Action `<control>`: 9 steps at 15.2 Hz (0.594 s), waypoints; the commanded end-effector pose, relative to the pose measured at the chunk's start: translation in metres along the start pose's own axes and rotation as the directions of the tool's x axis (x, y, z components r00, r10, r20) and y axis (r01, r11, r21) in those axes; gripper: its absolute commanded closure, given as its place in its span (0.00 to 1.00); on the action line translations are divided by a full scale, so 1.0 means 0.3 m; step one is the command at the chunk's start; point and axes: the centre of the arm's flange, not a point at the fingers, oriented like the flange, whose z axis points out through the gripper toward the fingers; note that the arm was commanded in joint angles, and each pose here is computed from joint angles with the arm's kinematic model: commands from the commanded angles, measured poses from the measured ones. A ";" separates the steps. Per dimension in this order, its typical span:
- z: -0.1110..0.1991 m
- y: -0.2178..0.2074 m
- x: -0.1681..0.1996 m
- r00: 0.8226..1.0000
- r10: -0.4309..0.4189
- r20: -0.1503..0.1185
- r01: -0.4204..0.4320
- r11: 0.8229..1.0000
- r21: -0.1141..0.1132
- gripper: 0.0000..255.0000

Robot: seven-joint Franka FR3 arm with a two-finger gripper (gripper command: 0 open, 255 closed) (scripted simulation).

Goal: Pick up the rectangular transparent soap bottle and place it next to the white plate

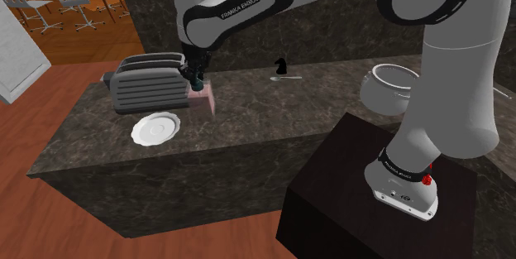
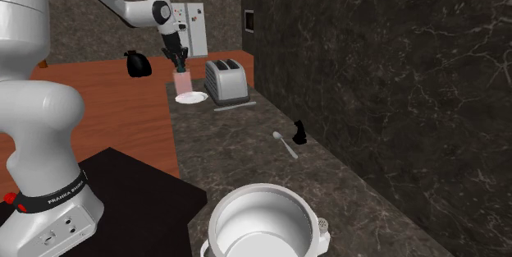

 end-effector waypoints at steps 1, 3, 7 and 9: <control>0.033 -0.001 -0.003 1.000 0.000 -0.001 0.000 1.000 0.000 1.00; 0.068 -0.002 -0.011 1.000 0.000 -0.001 0.000 1.000 0.000 1.00; 0.136 -0.004 -0.026 1.000 0.000 -0.001 0.000 1.000 0.000 1.00; 0.171 -0.005 -0.033 1.000 0.000 -0.001 0.000 1.000 0.000 1.00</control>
